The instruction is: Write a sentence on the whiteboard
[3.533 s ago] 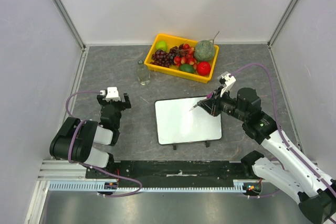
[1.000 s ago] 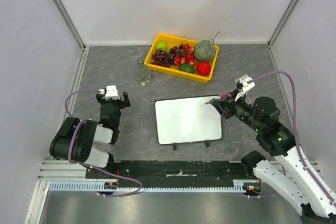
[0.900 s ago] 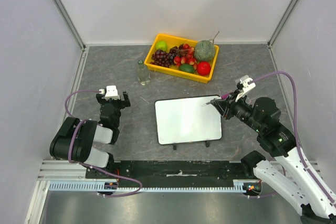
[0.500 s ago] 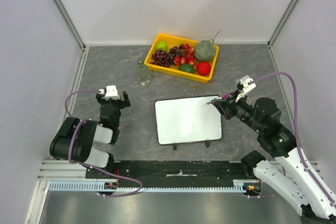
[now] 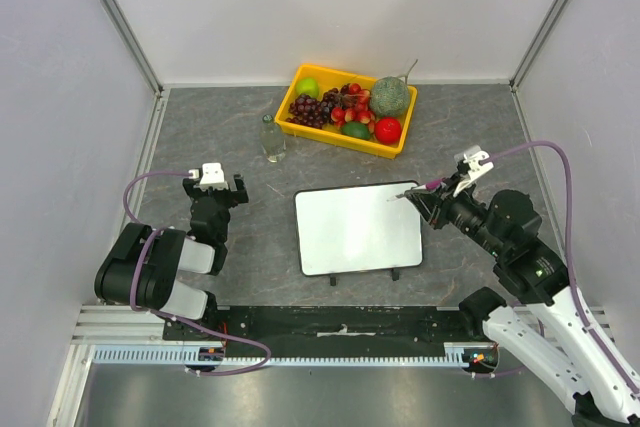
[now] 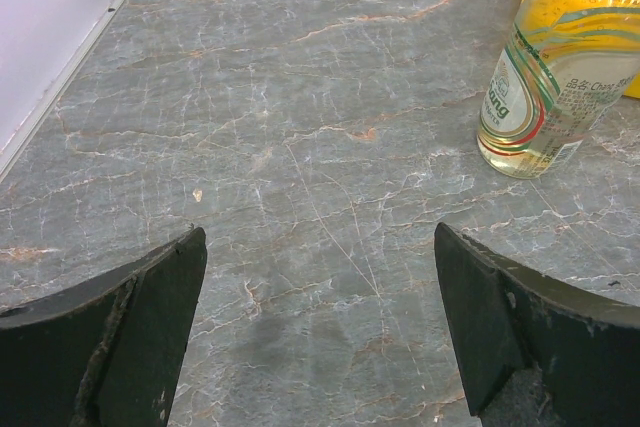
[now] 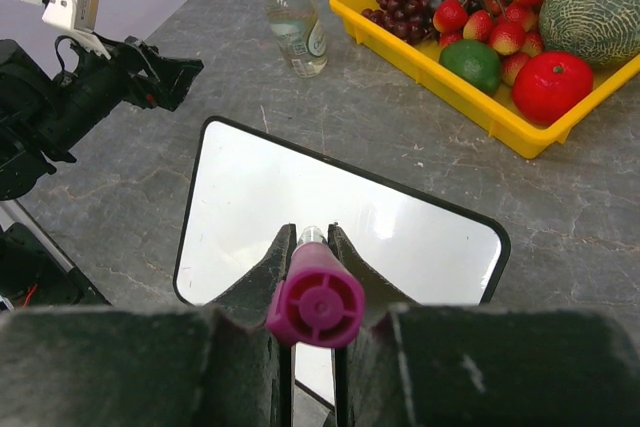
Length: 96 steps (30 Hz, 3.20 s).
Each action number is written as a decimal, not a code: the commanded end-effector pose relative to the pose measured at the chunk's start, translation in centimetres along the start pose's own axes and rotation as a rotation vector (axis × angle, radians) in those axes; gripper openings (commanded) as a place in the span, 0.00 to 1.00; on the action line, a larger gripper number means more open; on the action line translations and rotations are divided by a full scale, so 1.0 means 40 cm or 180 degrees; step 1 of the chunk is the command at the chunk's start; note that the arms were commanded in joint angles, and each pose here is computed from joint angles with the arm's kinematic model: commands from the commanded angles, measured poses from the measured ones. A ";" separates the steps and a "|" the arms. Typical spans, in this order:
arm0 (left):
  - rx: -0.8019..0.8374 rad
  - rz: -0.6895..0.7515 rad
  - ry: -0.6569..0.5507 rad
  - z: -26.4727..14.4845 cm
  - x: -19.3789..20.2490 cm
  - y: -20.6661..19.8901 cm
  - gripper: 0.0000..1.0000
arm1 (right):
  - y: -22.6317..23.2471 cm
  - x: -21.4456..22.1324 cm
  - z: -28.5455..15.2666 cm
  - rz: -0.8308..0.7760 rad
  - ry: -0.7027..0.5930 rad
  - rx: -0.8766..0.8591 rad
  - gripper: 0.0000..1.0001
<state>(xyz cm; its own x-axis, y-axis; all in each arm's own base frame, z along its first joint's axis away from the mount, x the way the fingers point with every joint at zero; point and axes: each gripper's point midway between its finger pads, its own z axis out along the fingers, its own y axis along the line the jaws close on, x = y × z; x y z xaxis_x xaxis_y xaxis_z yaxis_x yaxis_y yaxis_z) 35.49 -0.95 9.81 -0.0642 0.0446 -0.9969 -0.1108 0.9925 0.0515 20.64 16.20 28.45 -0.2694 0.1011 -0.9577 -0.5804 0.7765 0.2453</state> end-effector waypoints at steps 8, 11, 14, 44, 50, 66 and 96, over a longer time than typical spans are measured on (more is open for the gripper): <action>-0.0040 -0.0030 -0.0157 0.016 -0.040 0.005 1.00 | -0.014 -0.038 -0.031 -0.0120 -0.0171 0.0135 0.00; -0.0040 -0.0030 -0.0157 0.016 -0.040 0.005 1.00 | -0.013 -0.040 -0.033 -0.0126 -0.0175 0.0129 0.00; -0.0035 -0.0030 -0.0158 0.016 -0.040 0.004 1.00 | -0.009 -0.041 -0.029 -0.0130 -0.0158 0.0098 0.00; -0.0040 -0.0030 -0.0157 0.016 -0.040 0.006 1.00 | -0.005 -0.039 -0.030 -0.0103 -0.0129 0.0079 0.00; -0.0040 -0.0030 -0.0157 0.016 -0.040 0.006 1.00 | -0.005 -0.039 -0.028 -0.0132 -0.0122 0.0071 0.00; -0.0034 -0.0032 -0.0148 0.016 -0.038 0.005 1.00 | 0.022 -0.005 0.090 0.0085 -0.0034 -0.0253 0.00; 0.0331 -0.1200 0.1011 -0.054 -0.142 -0.104 1.00 | 0.049 -0.018 0.179 0.0155 0.0081 -0.0497 0.00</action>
<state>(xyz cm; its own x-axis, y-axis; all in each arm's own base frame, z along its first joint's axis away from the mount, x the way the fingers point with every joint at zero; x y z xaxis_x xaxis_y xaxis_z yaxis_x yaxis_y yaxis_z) 35.91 -2.08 19.35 -0.0316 -0.1786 -0.9834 -0.1258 0.9768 -0.1733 24.96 21.92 25.83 -0.3824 0.1016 -0.9184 -0.6452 0.6821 0.3441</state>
